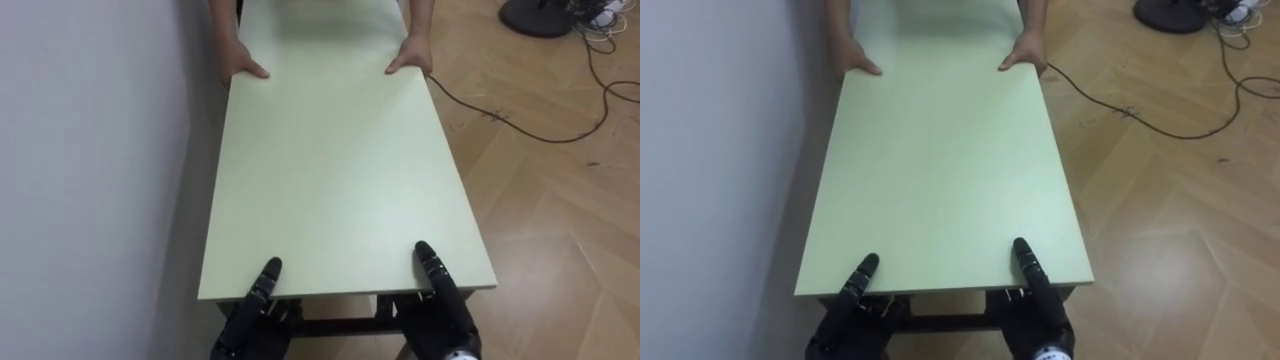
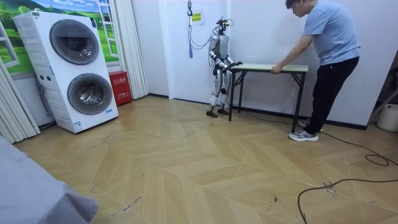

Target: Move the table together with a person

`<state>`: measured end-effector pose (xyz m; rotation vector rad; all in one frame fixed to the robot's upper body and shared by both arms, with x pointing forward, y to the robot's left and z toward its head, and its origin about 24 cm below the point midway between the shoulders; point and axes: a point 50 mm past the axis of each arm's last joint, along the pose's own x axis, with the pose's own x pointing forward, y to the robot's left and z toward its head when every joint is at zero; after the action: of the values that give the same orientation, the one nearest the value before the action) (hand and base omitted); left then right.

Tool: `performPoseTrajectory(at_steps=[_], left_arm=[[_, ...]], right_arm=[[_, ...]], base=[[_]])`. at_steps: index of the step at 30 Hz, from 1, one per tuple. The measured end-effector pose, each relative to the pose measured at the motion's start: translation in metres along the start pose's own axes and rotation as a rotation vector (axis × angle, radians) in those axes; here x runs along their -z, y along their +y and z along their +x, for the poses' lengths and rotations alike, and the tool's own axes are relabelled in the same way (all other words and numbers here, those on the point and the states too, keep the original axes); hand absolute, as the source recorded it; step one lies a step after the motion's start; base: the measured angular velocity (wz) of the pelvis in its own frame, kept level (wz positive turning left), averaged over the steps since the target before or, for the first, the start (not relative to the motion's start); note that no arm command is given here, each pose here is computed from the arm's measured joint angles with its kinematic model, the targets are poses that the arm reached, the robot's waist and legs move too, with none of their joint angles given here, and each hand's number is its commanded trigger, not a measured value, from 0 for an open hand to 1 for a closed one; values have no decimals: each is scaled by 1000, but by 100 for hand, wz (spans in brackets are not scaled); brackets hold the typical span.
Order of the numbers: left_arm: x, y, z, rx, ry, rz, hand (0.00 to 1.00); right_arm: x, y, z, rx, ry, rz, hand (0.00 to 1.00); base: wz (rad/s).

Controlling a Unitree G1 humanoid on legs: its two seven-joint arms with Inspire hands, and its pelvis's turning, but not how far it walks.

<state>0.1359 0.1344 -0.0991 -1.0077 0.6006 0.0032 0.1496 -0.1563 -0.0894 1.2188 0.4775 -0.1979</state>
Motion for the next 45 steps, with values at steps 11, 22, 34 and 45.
performPoseTrajectory(at_steps=[11, 22, 34, 45], left_arm=[[-8, 6, 7, -12, 71, 219, 0], [5, 19, 0, -84, 182, 350, 0], [3, 20, 0, -87, 180, 353, 0], [5, 43, -11, -183, 215, 345, 0]], right_arm=[[-6, -3, -2, -41, 39, -125, 0], [-5, -2, -3, -65, 50, -157, 0], [-1, -2, -6, -142, 112, -222, 0], [-1, -21, -14, -94, 143, -224, 0]], base=[[-2], [-1], [0], [0]])
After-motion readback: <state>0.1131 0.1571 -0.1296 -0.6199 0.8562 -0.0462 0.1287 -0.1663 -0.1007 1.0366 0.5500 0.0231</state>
